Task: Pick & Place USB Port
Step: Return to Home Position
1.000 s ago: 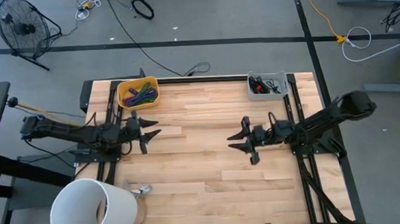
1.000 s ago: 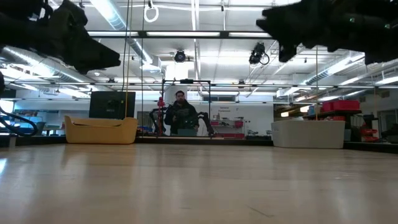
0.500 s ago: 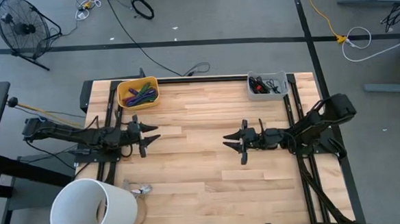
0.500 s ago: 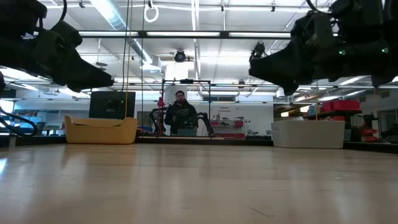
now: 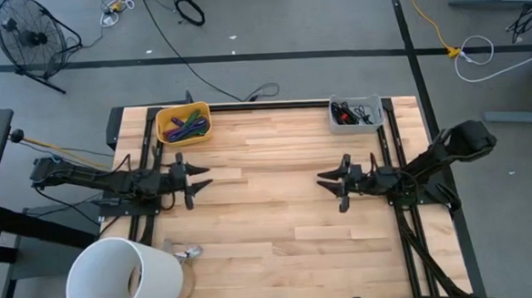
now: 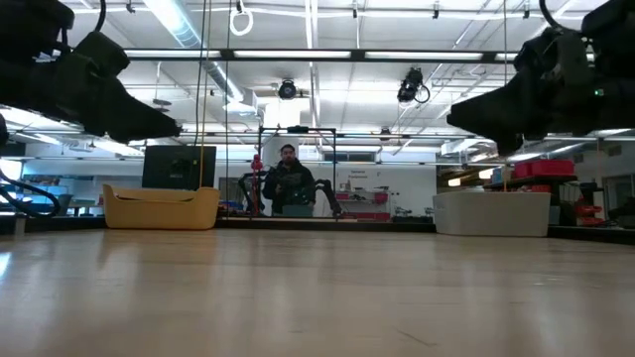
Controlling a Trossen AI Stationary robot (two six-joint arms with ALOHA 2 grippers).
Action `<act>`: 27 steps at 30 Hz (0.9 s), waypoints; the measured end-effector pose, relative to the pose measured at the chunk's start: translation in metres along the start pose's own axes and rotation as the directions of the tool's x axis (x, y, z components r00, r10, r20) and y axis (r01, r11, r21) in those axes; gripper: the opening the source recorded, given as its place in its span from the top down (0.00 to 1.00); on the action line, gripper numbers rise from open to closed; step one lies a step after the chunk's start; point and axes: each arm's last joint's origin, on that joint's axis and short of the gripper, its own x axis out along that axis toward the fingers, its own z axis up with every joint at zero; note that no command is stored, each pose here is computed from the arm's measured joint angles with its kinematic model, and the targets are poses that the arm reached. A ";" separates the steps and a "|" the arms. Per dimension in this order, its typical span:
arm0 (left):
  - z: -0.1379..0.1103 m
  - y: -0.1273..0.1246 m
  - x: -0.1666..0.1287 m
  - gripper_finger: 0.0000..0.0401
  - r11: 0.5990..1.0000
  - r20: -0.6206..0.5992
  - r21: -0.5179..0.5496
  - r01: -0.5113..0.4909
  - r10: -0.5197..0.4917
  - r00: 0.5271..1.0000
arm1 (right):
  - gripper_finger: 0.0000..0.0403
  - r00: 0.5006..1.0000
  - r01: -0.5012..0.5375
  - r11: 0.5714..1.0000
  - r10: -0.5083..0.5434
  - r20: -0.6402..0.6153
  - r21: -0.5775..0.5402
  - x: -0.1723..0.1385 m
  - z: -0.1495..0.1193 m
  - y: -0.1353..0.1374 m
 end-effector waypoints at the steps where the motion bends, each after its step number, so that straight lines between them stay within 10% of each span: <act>1: -0.001 0.000 0.000 0.55 1.000 -0.010 0.022 0.015 -0.015 1.000 | 0.72 1.000 0.011 1.000 -0.011 -0.008 0.016 0.000 -0.001 0.000; 27: -0.008 0.001 0.000 0.55 0.998 -0.077 0.062 -0.011 0.016 0.997 | 0.72 1.000 0.005 0.995 -0.003 -0.017 0.103 -0.002 0.002 -0.001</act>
